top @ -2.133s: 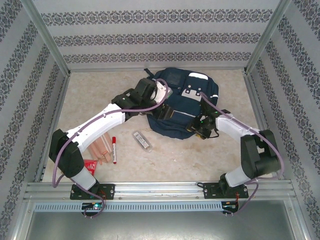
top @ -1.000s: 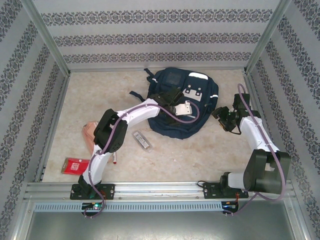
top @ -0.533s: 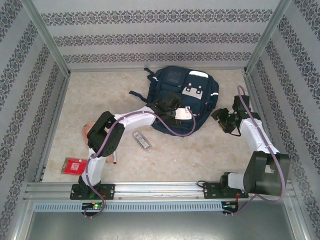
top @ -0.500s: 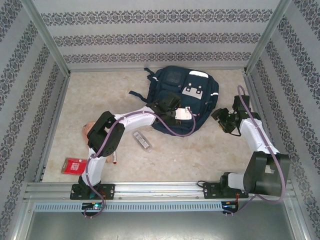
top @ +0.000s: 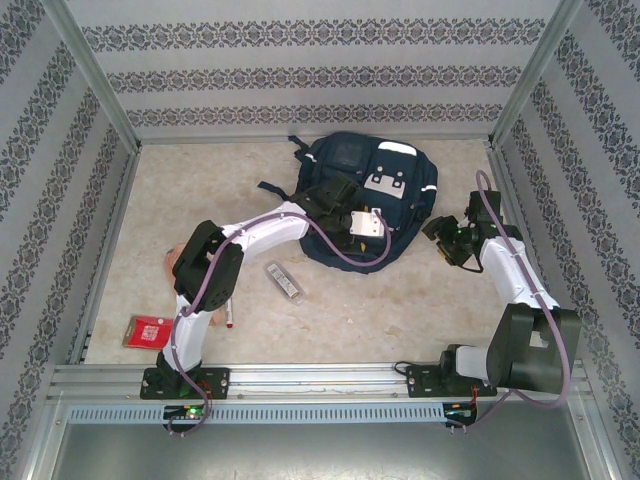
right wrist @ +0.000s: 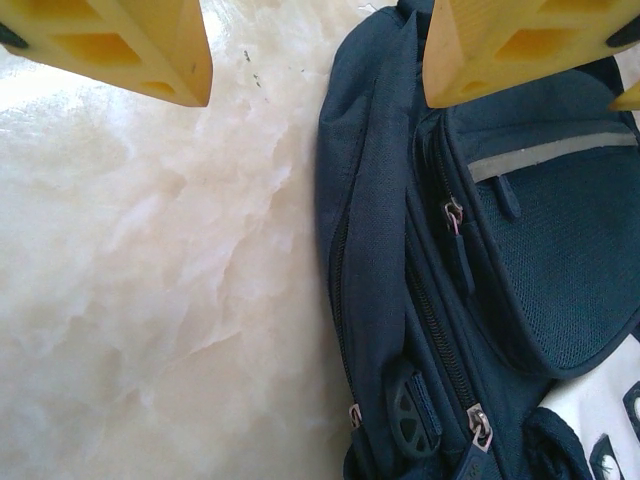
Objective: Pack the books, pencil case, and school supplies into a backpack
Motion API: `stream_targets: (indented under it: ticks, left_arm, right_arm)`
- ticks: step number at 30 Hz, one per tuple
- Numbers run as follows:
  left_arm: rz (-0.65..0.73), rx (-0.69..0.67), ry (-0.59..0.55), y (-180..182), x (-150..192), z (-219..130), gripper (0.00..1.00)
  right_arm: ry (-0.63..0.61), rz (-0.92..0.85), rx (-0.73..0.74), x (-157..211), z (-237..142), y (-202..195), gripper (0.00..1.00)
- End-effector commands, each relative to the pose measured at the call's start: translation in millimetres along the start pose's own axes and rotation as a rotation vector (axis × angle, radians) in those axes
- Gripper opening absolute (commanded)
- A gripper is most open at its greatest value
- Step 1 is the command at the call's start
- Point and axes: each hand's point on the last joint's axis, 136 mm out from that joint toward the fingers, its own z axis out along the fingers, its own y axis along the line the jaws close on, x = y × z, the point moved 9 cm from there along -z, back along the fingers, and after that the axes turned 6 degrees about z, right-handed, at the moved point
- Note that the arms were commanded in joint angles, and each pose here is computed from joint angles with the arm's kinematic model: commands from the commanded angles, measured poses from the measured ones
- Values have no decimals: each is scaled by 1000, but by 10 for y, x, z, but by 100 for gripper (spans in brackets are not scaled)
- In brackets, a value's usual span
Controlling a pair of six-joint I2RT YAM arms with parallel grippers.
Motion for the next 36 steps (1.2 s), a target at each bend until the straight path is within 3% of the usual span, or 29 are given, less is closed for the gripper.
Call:
stream_targets:
  ticks: [1,6,12,15,17,20,23,25,29,36]
  left_arm:
    - [-50,16,62,17,129,119,78]
    - [-32,-17,120,58,232,309,77]
    - [-20,25,37,-14,191,329,77]
    - [-49,-36,106,46,263,391,76]
    - [-76,-56,160,92,308,444,70]
    - [-91,-57,186,116,341,491,51]
    - [-94,-39,175,124,300,441,24]
    - [-101,5,138,142,239,322,1]
    - [-133,15,67,224,147,7,0]
    - [-150,-35,-35,351,37,-561,0]
  right_arm:
    - [6,-8,-6,6,2,-22,58]
    - [17,1,-8,0,27,-20,58]
    - [14,-15,-1,-1,22,-34,58]
    - [10,-15,7,-2,29,-55,58]
    - [12,-12,8,0,37,-60,58]
    - [12,-3,8,-1,50,-66,58]
    - [9,-13,4,-10,49,-56,58]
    - [-5,-43,6,-28,44,-47,58]
    - [-48,-164,-9,-101,56,3,58]
    - [-14,-563,-87,-270,165,276,55]
